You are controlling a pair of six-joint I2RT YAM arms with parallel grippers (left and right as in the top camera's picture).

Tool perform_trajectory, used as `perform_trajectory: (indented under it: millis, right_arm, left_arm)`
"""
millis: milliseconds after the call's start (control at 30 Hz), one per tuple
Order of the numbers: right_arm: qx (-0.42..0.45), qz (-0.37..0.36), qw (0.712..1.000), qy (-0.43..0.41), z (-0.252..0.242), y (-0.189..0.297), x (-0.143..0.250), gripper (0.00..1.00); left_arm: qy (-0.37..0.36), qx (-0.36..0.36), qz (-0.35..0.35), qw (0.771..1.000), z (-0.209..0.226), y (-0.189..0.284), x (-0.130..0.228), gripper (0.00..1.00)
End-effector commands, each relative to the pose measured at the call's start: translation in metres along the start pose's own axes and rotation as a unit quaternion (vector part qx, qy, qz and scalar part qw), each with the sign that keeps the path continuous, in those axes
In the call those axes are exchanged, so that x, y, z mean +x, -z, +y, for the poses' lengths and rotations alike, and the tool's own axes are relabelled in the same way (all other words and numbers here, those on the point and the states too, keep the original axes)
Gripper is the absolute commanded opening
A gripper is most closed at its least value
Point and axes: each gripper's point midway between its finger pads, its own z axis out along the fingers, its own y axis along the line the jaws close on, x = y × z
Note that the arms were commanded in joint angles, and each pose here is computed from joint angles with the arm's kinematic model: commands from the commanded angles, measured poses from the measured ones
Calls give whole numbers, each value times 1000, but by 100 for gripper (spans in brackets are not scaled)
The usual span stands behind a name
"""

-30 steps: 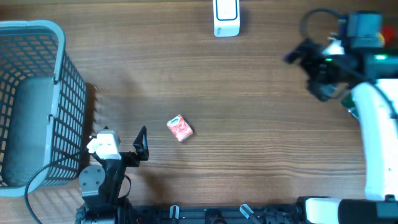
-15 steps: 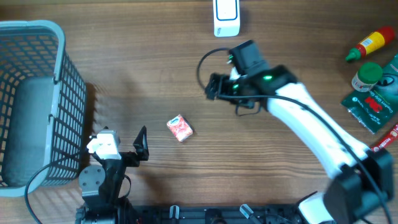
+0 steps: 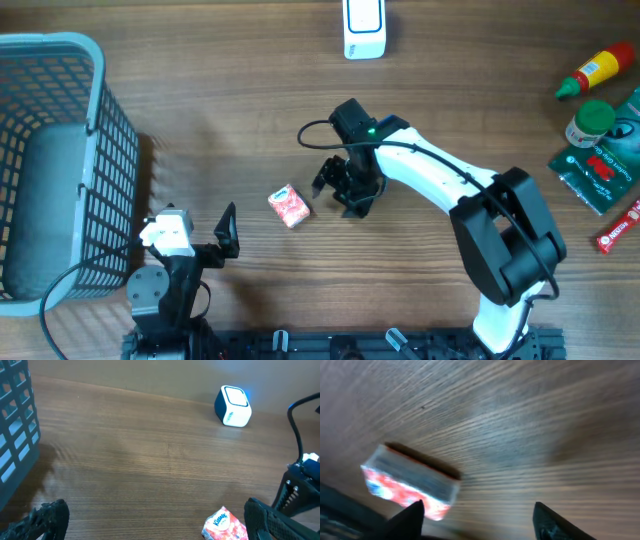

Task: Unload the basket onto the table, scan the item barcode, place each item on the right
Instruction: 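Swing the right gripper back and lower onto the Kleenex pack, then close the right gripper on the Kleenex pack and lift it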

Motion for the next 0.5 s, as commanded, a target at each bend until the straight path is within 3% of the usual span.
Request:
perform_trajectory:
  millis: [0,167,467]
  right_arm:
    - [-20,54,997,-53,13,-5,26,65]
    - [-2,20,998,-57,17,-19,36,70]
    - [-12,-94,994,-56,33,-30,19,65]
  left_arm:
    - [-10,-1,0,1000,0,-1,1,100]
    - [-10,-1,0,1000,0,-1,1,100]
    - [-10,-1,0,1000,0,-1,1,100]
